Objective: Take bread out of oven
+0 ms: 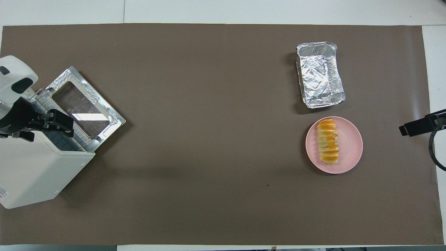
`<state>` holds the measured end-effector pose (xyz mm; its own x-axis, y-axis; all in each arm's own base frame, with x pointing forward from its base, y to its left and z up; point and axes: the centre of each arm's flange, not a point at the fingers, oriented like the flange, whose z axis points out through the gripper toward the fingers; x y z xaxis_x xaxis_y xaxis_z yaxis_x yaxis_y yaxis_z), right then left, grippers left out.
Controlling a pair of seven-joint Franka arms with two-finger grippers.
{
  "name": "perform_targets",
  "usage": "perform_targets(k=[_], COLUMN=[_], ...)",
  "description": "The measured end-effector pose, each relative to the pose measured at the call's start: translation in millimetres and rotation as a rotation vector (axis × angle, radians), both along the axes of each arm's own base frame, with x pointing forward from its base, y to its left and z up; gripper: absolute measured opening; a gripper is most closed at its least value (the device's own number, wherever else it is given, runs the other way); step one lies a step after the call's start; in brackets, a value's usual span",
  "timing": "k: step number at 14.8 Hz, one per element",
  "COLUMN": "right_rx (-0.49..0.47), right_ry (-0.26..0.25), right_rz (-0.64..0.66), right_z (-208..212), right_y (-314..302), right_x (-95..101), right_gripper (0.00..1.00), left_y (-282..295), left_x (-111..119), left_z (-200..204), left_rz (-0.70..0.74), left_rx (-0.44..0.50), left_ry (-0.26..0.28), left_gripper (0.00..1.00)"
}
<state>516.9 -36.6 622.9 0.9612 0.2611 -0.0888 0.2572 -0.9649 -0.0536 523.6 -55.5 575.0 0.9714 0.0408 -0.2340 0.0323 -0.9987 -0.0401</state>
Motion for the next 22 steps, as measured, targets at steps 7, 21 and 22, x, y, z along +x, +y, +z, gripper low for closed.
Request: perform_targets(k=[7,21,22], right_rx=[-0.049,-0.056,-0.056], right_ry=[-0.011,-0.005,-0.005], right_rz=[0.019,-0.075,-0.079], right_z=[10.1,6.0,6.0], right_y=[-1.4,-4.8,-4.8], right_x=[10.1,12.7,12.7], right_gripper=[1.0,1.0,1.0], left_y=[0.0,0.0,0.0], left_x=[0.0,0.0,0.0], left_z=[0.0,0.0,0.0], left_rz=[0.0,0.0,0.0], left_rx=[0.0,0.0,0.0], left_ry=[0.0,0.0,0.0], left_gripper=[1.0,1.0,1.0])
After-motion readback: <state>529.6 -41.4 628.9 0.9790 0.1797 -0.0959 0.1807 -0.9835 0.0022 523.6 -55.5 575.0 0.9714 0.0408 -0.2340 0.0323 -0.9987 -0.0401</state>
